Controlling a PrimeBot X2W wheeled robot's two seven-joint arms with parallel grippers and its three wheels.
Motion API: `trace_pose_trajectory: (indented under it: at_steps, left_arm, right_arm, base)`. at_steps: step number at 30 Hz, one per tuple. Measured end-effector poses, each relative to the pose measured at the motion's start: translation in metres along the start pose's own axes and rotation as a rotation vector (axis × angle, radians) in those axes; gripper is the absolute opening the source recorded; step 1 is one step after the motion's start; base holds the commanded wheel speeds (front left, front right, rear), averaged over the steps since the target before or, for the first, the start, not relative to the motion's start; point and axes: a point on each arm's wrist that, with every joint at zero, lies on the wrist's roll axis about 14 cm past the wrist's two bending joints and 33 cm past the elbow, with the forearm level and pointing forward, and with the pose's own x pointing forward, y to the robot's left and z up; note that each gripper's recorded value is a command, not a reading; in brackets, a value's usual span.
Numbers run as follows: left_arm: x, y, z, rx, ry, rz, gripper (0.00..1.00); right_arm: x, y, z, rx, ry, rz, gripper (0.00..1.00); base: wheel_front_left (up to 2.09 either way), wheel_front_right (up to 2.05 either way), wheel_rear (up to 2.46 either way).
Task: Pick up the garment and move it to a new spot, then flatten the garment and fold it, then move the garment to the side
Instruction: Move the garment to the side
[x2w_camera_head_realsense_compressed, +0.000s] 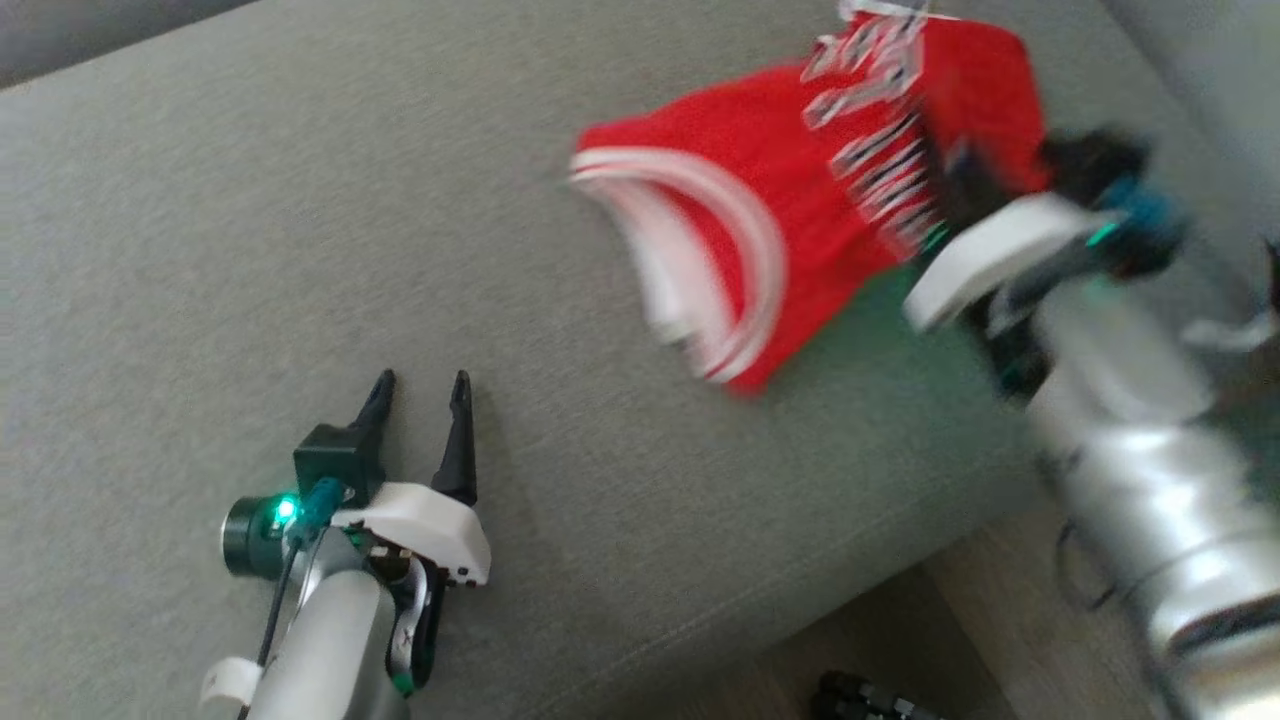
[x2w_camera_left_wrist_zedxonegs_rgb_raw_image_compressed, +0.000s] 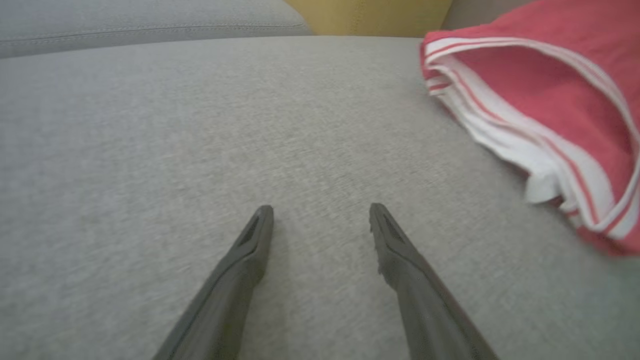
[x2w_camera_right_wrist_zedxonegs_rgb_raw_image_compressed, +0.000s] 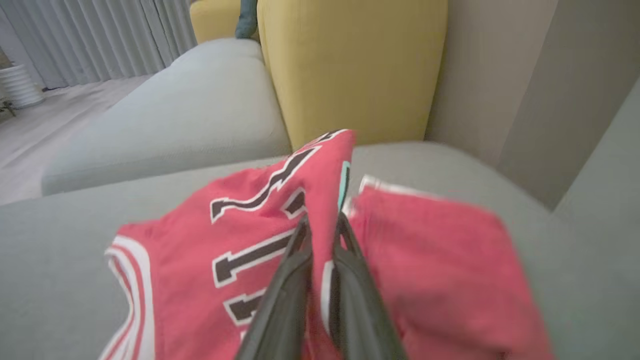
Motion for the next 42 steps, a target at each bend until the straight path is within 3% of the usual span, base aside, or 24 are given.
trace_pose_trajectory:
  at_steps: [3,10,11,12,13,18,22,29,42]
  left_arm:
    - [-0.004,0.017,-0.001,-0.009,-0.006,0.041,1.00]
    - [-0.006,0.040,0.003,-0.028,-0.029,0.101,1.00]
    - [-0.007,0.041,0.003,-0.030,-0.030,0.105,1.00]
    - [-0.006,0.043,0.004,-0.031,-0.032,0.109,1.00]
    - [-0.006,0.045,0.005,-0.030,-0.035,0.114,1.00]
    - [-0.007,0.050,0.008,-0.028,-0.042,0.137,1.00]
    - [-0.011,0.059,0.015,-0.020,-0.058,0.176,1.00]
    - [-0.033,0.084,0.033,-0.002,-0.103,0.282,1.00]
    - [-0.125,0.140,0.038,-0.042,-0.140,0.582,1.00]
  right_arm:
    - [0.022,-0.038,0.027,-0.108,-0.019,-0.070,0.00]
    - [0.034,-0.094,0.025,-0.259,0.070,-0.179,0.00]
    - [0.033,-0.104,0.026,-0.276,0.077,-0.199,0.33]
    - [0.032,-0.111,0.029,-0.293,0.077,-0.215,0.90]
    - [0.031,-0.118,0.032,-0.309,0.076,-0.229,1.00]
    - [0.032,-0.123,0.058,-0.303,-0.010,-0.261,1.00]
    - [0.037,-0.094,0.077,-0.249,-0.129,-0.229,1.00]
    - [0.035,0.010,0.035,-0.090,-0.153,-0.048,1.00]
    - [0.001,0.124,-0.037,0.079,-0.036,0.211,1.00]
  base:
    - [0.00,0.00,0.00]
    - [0.00,0.00,0.00]
    - [0.00,0.00,0.00]
    - [0.00,0.00,0.00]
    - [0.00,0.00,0.00]
    - [0.00,0.00,0.00]
    - [0.00,0.00,0.00]
    - [0.00,0.00,0.00]
    - [0.00,0.00,0.00]
